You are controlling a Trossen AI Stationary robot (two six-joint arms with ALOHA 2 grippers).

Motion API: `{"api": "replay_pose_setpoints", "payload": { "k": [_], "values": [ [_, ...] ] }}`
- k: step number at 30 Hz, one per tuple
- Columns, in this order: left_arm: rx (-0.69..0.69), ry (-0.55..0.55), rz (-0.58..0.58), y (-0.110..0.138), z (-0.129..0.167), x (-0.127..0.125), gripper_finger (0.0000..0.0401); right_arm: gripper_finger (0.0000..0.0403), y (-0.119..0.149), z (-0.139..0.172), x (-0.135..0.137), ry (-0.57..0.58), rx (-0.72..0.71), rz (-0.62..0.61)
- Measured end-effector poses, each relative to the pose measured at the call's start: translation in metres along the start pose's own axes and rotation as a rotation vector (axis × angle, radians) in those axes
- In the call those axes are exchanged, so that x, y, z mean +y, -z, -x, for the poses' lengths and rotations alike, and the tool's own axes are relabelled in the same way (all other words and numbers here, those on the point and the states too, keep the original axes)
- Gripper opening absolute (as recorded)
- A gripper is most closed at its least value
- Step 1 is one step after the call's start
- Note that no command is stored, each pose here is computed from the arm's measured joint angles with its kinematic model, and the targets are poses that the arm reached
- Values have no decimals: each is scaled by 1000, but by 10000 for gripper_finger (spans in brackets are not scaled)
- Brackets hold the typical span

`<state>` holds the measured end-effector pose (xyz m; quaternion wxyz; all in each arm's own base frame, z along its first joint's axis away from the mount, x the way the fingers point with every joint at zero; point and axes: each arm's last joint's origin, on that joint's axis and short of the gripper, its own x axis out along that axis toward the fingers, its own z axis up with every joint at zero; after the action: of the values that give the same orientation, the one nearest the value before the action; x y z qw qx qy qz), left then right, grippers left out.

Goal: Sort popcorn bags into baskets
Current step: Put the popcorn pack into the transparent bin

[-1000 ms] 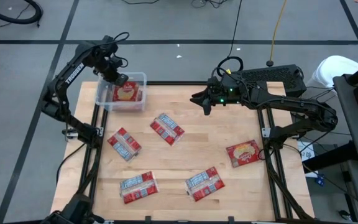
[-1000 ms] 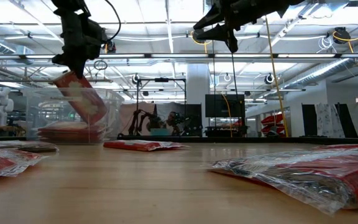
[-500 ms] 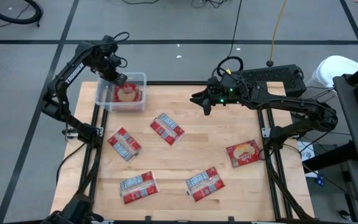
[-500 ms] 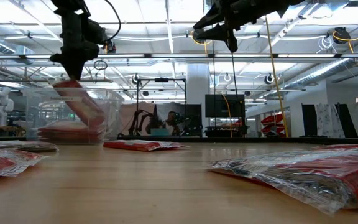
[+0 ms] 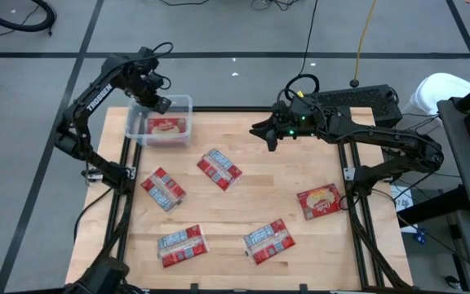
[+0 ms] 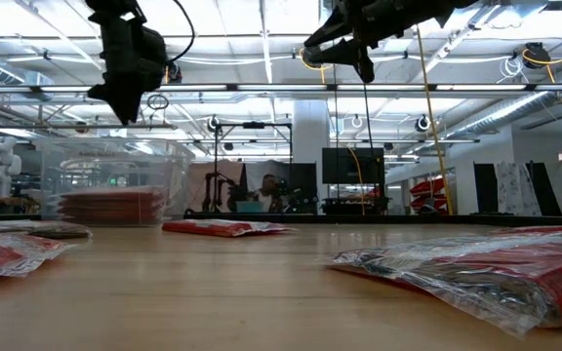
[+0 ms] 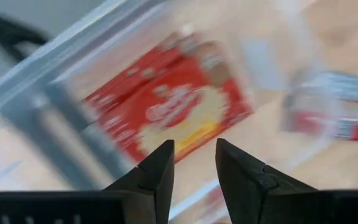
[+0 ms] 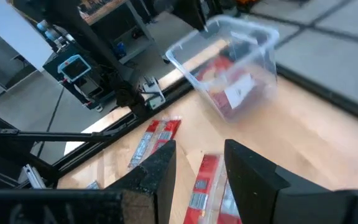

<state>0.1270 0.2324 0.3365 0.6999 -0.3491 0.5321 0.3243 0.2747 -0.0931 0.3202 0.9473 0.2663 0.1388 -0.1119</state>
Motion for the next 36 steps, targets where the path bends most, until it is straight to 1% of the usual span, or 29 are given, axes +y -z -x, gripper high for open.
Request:
{"api": "replay_pose_setpoints", "payload": {
  "k": [4,8,12,16,20,22,24,27,31,36],
  "values": [
    [-66,111,-60,-4,1,-20,122,128,6,10,-5,62,87,-105],
    [-103,150,-128,-8,-1,-44,122,134,17,30,-7,143,218,-163],
    [-160,185,-180,-12,-3,-72,122,153,32,52,-8,225,384,-213],
    [-222,235,-197,-14,-4,-100,122,183,49,68,-7,265,567,-237],
    [-253,285,-232,-10,-4,-127,122,214,63,76,-4,255,749,-192],
    [-261,312,-243,-7,-6,-141,122,228,68,74,-3,221,823,-134],
    [-257,340,-241,-3,-9,-154,122,239,74,72,-1,162,893,-58],
    [-236,355,-246,7,-11,-172,122,247,81,66,0,25,941,70],
    [-220,348,-248,23,-12,-197,122,249,106,55,-7,-93,998,184],
    [-204,340,-256,48,-11,-227,122,249,141,52,-18,-174,1073,292]
  ]
}}
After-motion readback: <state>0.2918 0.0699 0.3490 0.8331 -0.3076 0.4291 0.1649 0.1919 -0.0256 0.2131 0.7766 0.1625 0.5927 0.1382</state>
